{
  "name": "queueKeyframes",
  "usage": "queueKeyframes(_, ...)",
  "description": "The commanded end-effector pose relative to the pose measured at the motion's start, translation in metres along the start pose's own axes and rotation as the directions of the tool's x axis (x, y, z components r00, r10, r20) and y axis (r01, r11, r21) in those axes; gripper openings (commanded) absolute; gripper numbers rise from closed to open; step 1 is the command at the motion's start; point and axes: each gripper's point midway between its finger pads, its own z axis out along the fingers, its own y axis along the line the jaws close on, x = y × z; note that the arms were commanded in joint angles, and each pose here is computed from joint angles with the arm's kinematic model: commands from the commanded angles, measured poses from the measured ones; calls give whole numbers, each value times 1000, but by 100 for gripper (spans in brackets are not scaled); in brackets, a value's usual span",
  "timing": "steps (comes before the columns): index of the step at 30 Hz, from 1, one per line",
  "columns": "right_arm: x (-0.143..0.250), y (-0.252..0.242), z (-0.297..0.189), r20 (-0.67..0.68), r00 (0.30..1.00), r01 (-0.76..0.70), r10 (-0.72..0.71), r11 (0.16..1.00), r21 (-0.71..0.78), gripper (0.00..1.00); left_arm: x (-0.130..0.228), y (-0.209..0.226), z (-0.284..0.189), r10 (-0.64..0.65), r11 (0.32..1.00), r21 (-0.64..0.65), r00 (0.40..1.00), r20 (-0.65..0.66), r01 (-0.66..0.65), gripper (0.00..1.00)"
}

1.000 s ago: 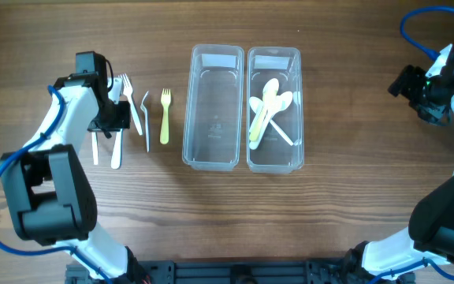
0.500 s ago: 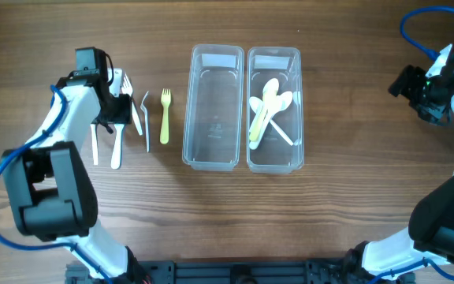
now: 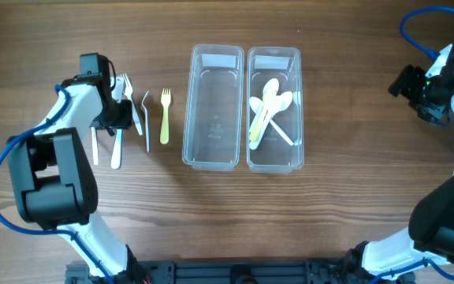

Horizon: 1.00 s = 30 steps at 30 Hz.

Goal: Pack container
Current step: 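Align left gripper over the light-blue fork and grasp it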

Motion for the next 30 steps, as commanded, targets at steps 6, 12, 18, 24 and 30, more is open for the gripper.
queueKeyframes(6, 2, 3, 4, -13, 1000, 11, -11, 1000, -14, 76, 4, 11, 5, -25, 1000, 1, 1000, -13, 25, 28)
queueKeyframes(12, 2, 3, 4, -13, 1000, 11, -11, 1000, -14, 76, 6, 10, 5, -25, 1000, 2, 1000, -17, 25, 15)
queueKeyframes(18, -1, 4, 4, -2, 1000, 12, -12, 1000, -16, 76, 10, 10, 3, -24, 1000, 3, 999, -33, 24, 29)
queueKeyframes(24, -1, 4, 4, 2, 1000, 14, -14, 1000, -17, 75, 9, 10, 4, -25, 1000, 3, 999, -31, 25, 68)
queueKeyframes(30, -2, 3, 4, 3, 1000, 14, -14, 1000, -12, 76, 11, 7, 6, -27, 999, 16, 999, -37, 28, 42)
